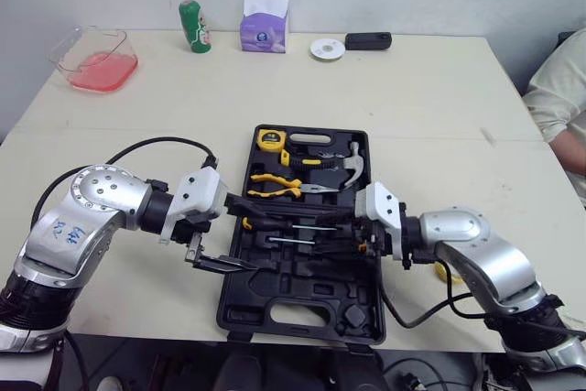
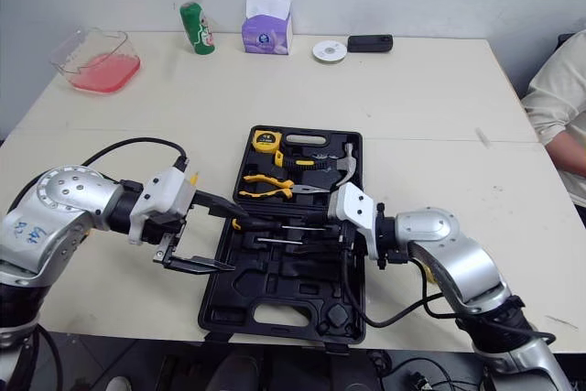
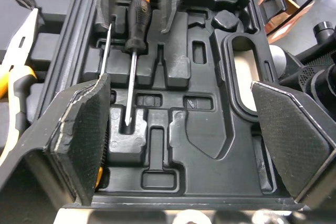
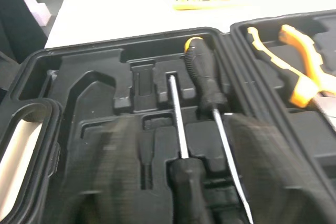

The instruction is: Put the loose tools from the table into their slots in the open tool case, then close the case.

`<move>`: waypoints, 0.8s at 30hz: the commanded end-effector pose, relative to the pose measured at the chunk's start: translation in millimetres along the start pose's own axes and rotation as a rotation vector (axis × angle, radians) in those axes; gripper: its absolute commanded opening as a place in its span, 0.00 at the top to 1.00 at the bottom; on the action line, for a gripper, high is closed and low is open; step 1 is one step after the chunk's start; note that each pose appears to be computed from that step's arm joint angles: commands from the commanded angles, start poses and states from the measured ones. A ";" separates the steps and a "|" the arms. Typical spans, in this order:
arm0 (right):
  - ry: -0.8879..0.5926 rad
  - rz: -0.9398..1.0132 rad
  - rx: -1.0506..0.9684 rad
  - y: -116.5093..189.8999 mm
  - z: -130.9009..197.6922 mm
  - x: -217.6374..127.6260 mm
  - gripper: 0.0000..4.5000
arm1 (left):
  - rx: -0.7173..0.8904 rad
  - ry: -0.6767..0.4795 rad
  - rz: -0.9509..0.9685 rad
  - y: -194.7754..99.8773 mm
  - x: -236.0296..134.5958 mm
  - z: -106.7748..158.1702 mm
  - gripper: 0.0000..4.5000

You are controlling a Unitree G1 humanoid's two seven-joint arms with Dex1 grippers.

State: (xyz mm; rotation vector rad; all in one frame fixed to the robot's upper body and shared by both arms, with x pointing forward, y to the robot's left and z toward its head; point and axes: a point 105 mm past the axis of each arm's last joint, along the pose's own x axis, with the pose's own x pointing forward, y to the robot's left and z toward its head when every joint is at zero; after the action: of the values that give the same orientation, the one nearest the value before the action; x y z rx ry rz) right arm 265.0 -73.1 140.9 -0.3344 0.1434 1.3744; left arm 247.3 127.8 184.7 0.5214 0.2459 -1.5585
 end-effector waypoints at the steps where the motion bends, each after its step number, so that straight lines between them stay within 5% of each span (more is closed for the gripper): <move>1: 0.020 -0.005 -0.030 -2.1 -4.7 1.9 0.82 | 0.044 -0.010 -0.010 -1.7 0.9 9.9 0.00; 3: 0.082 -0.002 -0.043 -2.5 -16.8 1.9 0.99 | 0.044 -0.012 -0.008 -1.3 1.1 10.1 0.00; 11: 0.172 0.015 -0.016 0.0 -34.2 2.6 0.99 | 0.042 -0.015 -0.001 -1.4 1.8 8.9 0.00; 18: 0.410 -0.002 -0.034 1.5 -71.7 -5.0 0.99 | 0.041 -0.016 0.011 -2.3 2.8 6.6 0.00; 24: 0.399 -0.026 -0.011 0.1 -70.4 -3.8 0.99 | 0.037 -0.017 0.020 -1.8 3.7 4.1 0.00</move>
State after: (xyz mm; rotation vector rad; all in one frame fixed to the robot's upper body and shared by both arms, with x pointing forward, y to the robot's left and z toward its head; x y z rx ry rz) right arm 270.7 -77.7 114.6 -0.6279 0.2474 1.3391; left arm 248.6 126.3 181.3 0.5066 0.2406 -1.5407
